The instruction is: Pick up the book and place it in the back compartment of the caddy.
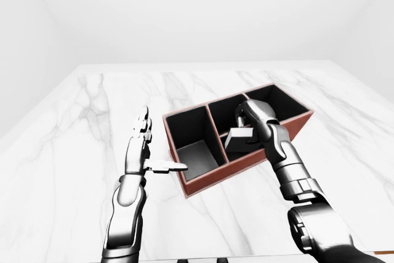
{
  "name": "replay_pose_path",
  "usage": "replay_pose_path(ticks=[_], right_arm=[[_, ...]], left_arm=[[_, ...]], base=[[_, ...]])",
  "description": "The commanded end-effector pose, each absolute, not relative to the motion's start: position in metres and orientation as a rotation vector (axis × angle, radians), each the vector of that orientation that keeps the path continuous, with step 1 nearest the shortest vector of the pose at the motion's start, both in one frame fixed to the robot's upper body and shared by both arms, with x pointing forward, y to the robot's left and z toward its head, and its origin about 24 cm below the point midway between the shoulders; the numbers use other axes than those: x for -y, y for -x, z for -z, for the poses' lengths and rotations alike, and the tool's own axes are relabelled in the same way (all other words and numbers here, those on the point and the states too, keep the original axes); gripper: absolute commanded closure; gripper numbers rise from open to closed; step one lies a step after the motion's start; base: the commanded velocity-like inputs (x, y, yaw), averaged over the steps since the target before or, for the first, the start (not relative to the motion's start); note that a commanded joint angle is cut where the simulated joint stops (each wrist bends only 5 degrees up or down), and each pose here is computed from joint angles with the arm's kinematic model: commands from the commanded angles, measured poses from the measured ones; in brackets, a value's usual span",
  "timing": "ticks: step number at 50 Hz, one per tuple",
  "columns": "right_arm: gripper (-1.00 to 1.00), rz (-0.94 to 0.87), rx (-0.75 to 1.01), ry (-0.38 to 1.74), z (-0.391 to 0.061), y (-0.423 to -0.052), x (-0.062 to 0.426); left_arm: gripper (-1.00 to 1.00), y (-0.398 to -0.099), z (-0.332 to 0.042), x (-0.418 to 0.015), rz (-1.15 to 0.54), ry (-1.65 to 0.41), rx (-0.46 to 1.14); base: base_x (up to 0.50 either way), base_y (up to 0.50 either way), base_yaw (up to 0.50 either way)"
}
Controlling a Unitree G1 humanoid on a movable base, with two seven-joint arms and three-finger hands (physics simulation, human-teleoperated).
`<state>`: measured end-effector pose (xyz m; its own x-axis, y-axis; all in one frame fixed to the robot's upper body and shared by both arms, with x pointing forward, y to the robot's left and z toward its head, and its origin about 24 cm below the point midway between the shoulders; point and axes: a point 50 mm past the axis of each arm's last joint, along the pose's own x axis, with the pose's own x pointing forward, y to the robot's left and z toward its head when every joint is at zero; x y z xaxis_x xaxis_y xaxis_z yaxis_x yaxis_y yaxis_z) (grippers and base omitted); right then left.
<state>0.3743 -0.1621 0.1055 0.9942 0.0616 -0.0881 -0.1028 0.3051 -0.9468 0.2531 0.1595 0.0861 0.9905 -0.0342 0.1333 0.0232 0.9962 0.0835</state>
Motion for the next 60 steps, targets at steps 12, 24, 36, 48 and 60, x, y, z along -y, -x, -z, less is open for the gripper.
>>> replay_pose_path(ticks=[12, 24, 36, 48, 60], right_arm=[[-1.00, -0.069, -0.014, 1.300, -0.112, -0.375, 0.164], [-1.00, -0.065, -0.007, 1.304, -0.114, -0.374, 0.164], [-1.00, -0.065, 0.058, 1.287, -0.140, -0.359, 0.160], [-1.00, -0.090, 0.134, 1.261, -0.165, -0.343, 0.155], [-1.00, -0.099, 0.213, 1.241, -0.187, -0.327, 0.151]], left_arm=[[-1.00, -0.253, -0.085, -0.159, 0.030, -0.079, 0.129], [-1.00, -0.253, -0.084, -0.159, 0.031, -0.078, 0.128], [-1.00, -0.253, -0.085, -0.159, 0.031, -0.078, 0.129], [-1.00, -0.253, -0.086, -0.159, 0.032, -0.080, 0.133], [-1.00, -0.253, -0.084, -0.159, 0.031, -0.080, 0.126]], base=[[0.01, 0.00, 0.01], [0.01, 0.00, 0.01], [0.00, 0.00, 0.00], [0.00, 0.00, 0.00], [0.00, 0.00, 0.00]])
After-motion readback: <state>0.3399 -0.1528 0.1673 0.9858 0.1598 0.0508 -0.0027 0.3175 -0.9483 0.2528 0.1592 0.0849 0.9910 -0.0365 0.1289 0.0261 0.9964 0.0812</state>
